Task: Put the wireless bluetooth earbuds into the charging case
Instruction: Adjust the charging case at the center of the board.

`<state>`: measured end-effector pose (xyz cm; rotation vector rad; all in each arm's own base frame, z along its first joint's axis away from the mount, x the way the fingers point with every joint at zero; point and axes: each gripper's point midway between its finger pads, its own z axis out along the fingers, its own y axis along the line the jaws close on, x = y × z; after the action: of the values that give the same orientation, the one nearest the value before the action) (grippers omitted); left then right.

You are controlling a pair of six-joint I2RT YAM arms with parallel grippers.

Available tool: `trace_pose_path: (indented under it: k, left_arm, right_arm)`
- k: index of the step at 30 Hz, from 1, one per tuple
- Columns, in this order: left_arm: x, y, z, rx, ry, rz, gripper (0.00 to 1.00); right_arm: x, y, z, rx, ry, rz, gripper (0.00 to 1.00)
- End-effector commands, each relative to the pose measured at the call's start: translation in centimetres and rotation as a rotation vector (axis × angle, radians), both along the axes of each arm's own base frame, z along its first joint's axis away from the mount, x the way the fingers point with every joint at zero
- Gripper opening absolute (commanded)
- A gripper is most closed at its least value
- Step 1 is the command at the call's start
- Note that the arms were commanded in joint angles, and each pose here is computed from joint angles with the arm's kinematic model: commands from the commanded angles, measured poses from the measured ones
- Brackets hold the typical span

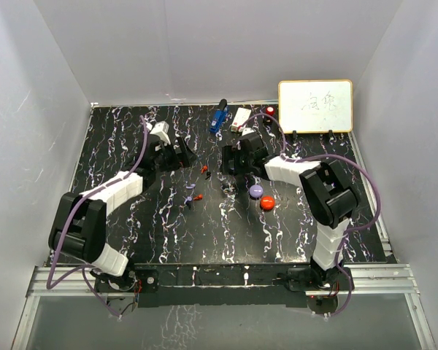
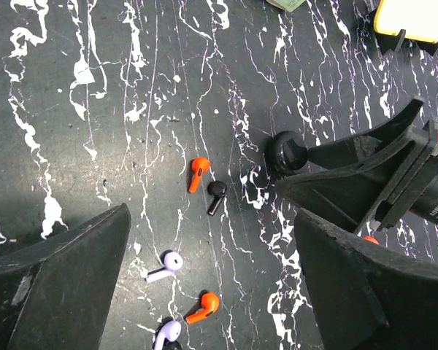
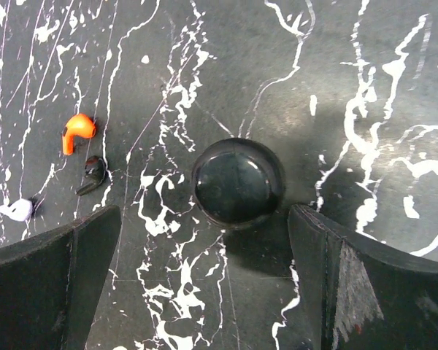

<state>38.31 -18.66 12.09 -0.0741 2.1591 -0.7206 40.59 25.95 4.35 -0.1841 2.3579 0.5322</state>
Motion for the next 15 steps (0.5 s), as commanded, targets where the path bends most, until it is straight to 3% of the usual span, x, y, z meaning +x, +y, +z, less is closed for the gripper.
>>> trace_pose_path:
  k: [1,7,15]
  left_arm:
    - [0.8,-1.4,1.6,-0.010,-0.037,-0.040,0.92]
    - [0.9,-2.7,1.0,0.006,-0.029,-0.074,0.92]
    - [1.5,-7.6,-0.4,0.153,-0.023,-0.195,0.90]
  right_arm:
    - [2.1,-0.7,5.4,0.024,-0.143,-0.065,0.98]
    - [2.1,-1.5,6.6,0.018,-0.160,-0.109,0.98]
    - [3.6,-9.3,9.9,-0.056,-0.192,-0.299,0.99]
